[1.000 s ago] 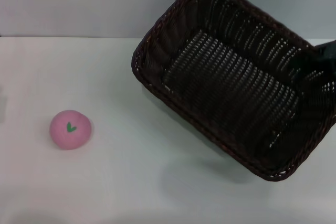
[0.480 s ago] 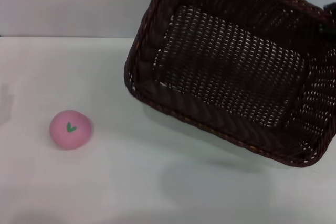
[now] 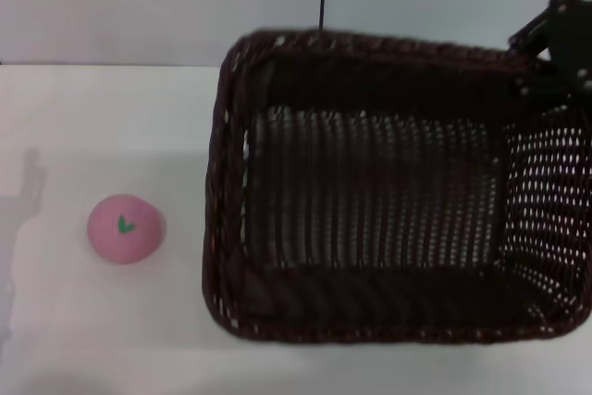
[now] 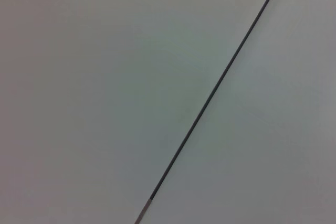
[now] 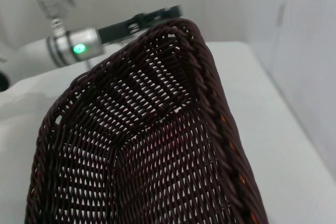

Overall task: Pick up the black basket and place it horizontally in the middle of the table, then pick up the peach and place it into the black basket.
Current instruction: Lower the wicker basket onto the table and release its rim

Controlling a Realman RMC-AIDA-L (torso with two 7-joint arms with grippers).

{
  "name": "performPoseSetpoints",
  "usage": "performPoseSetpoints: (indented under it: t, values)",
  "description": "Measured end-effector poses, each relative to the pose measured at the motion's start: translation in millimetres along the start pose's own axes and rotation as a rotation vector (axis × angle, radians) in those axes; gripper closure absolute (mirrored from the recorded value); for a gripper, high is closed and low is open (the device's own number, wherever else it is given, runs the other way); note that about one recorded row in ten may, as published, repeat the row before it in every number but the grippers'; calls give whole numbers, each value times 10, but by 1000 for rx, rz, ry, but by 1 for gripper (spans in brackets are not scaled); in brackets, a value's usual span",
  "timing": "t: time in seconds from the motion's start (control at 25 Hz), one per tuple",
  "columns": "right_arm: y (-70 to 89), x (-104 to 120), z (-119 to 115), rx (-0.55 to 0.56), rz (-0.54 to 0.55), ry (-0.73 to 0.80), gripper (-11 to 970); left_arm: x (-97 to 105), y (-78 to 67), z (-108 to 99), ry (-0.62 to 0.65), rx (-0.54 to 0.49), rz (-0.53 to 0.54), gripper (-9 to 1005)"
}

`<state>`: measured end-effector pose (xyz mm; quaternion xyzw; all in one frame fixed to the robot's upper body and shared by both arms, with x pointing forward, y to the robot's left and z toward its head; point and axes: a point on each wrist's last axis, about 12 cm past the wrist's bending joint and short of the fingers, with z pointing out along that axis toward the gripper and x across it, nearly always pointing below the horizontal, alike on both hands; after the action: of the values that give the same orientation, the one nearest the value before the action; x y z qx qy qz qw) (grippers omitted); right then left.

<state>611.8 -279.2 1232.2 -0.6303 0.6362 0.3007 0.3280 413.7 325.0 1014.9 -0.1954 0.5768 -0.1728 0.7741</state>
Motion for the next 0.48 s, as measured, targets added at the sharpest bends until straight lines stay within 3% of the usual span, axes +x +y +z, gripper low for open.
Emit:
performPoseSetpoints:
  t: [0.16, 0.48]
  values:
    - [-25, -68, 164, -63, -38, 26, 798, 11, -16, -7, 4, 4, -7, 243]
    - [-125, -40, 405, -34, -76, -4, 796, 40, -34, -57, 37, 21, -12, 243]
